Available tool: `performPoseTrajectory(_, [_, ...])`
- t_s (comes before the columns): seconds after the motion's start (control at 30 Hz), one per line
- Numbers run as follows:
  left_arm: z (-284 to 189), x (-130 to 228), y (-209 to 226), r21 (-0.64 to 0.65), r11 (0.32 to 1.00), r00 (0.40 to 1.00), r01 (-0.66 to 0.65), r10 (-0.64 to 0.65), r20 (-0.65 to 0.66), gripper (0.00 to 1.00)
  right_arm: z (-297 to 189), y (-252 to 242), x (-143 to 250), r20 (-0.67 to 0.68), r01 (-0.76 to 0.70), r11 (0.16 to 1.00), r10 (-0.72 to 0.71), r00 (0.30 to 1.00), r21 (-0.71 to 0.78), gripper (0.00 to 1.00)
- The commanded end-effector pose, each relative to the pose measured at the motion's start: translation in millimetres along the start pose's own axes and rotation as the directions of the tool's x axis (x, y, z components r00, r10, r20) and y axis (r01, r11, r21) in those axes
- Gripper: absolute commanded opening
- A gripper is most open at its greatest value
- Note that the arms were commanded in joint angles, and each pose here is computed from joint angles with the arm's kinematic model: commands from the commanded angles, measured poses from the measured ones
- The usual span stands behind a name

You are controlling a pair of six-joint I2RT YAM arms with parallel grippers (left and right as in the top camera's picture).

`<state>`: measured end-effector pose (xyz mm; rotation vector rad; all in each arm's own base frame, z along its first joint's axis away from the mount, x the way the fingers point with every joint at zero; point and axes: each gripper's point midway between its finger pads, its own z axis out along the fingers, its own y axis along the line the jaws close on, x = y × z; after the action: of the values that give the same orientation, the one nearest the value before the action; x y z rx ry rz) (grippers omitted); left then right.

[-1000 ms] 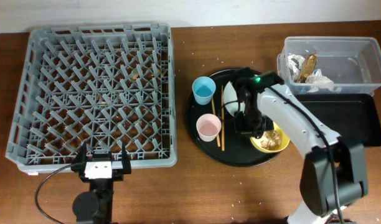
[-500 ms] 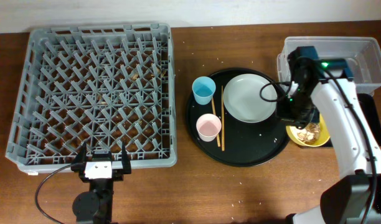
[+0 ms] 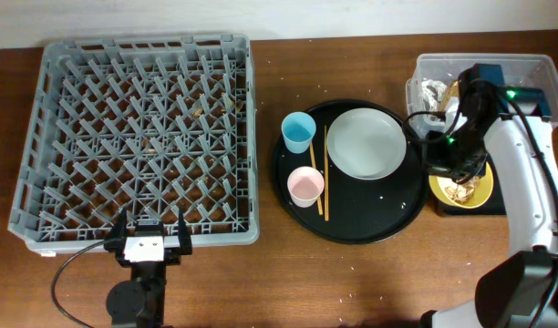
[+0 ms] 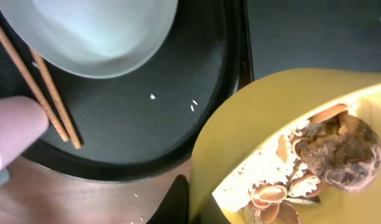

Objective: Sort waste into correct bins and load items into the dishwasher rack
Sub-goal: 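Move the yellow bowl with the right gripper over the black tray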

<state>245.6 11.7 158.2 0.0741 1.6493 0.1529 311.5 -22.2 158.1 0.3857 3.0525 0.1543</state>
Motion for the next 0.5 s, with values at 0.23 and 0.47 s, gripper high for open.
performPoseTrajectory(0.23, [0,2,-2,0.011,1.0,1.0,-0.02,0.02,-0.001,0.99,-23,-12,-56,0.218,0.012,0.953,0.057,0.974,-0.304,0.04])
performPoseTrajectory(0.47, [0,2,-2,0.011,1.0,1.0,-0.02,0.02,-0.001,0.99,-11,-34,-83,0.245,-0.014,0.903,0.131,0.961,-0.429,0.04])
